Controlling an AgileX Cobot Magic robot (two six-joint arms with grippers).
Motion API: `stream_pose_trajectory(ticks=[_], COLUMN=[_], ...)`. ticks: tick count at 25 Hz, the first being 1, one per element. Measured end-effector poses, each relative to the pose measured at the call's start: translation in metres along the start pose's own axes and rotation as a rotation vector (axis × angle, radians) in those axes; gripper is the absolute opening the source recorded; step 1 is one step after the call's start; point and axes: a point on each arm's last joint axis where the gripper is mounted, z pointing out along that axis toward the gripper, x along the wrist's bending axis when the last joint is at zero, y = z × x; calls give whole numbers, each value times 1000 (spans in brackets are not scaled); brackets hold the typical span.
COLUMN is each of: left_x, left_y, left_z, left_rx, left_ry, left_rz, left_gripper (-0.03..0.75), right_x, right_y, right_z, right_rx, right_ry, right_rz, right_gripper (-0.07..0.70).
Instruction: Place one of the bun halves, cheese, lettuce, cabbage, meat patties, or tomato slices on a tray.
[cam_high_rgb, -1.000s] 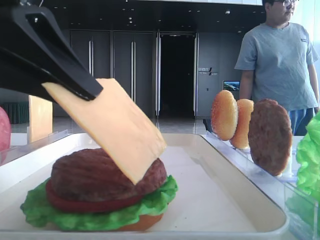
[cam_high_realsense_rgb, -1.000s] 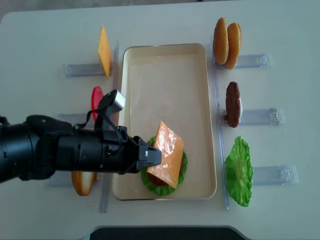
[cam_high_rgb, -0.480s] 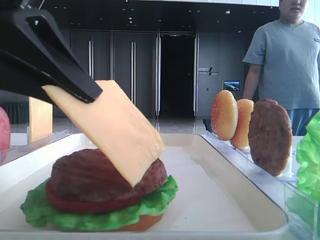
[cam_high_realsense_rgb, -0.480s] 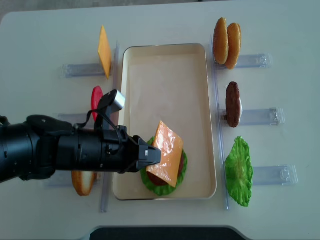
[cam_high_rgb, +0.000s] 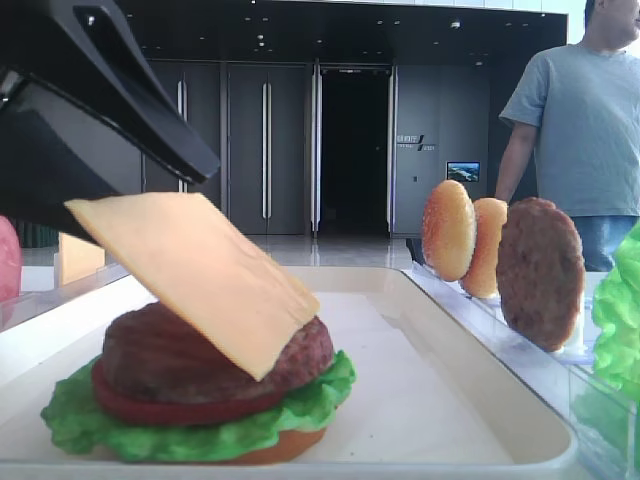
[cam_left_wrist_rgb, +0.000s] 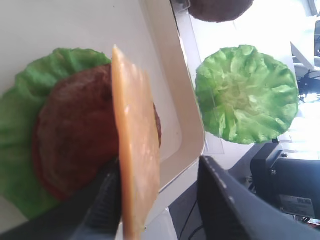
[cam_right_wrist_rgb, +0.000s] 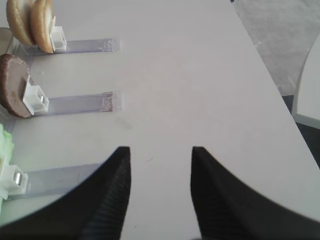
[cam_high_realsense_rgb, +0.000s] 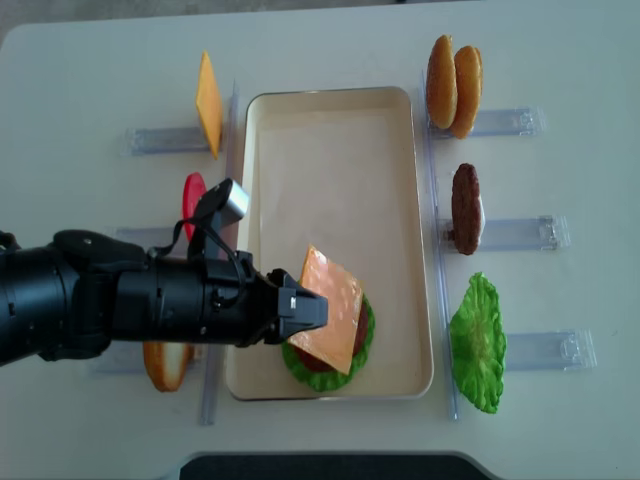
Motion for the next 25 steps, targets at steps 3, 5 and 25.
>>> stream_pose_trajectory(ticks=[3, 5, 25], left_x=[8, 16, -6], left_y=[2, 5, 94], left_z=[-5, -11, -71], left_rx=[17, 21, 102], left_ry=[15, 19, 223], left_rz=[-34, -73, 41], left_gripper=[410, 417, 421], right_x=[0, 0, 0], right_y=[0, 0, 0], right_z=[0, 0, 0], right_rx=[0, 0, 0], right_ry=[0, 0, 0], right_rz=[0, 0, 0], right_gripper=[280, 280, 280])
